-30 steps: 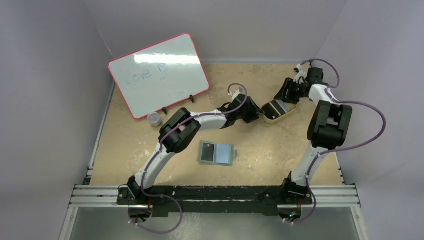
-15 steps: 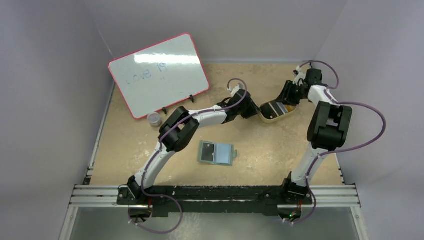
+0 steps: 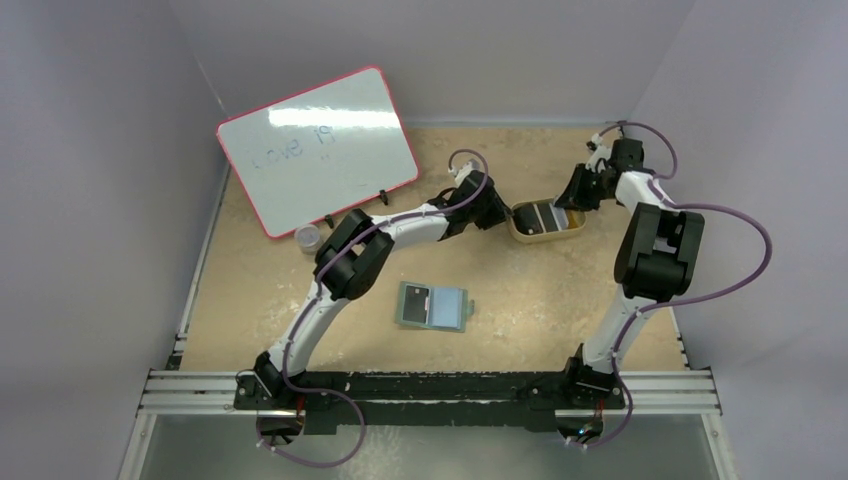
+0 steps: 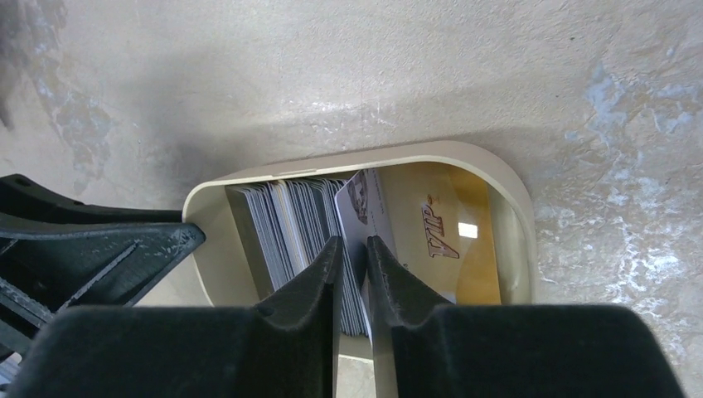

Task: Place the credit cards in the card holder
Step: Pick up the credit card from the storage box.

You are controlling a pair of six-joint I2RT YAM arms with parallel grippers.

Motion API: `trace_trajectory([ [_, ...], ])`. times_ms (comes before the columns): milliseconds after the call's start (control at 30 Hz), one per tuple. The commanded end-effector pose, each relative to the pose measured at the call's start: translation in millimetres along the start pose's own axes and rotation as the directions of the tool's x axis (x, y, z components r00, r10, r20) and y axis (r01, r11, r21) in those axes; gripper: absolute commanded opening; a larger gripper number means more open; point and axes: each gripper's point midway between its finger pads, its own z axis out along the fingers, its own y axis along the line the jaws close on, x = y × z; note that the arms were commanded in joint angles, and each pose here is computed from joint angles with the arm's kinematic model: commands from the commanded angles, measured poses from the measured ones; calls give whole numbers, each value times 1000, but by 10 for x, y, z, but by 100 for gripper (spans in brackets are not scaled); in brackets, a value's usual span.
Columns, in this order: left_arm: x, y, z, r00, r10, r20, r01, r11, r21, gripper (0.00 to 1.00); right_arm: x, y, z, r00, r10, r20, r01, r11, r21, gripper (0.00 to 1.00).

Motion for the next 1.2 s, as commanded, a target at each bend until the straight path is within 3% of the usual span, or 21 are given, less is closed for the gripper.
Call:
trace_trajectory([
  [0,-194,188,-30,999,40,34,-37,996,-83,28,-86,157,-125,999,-22,40,24,999,-44,18],
  [600,-204,193,-56,998,51,30,-49,995,-88,28,-296,237,-334,995,-37,96,39,999,-19,6],
  [767,-213,168,-76,998,54,30,-52,995,-85,28,-410,179,-447,992,-42,120,37,998,51,9],
  [1067,-224,136,-99,998,51,30,-49,996,-80,28,-355,192,-430,994,-35,106,31,999,36,9],
  [1167,-218,135,-102,998,52,28,-50,996,-80,28,-332,175,-422,994,-34,101,29,999,44,3],
])
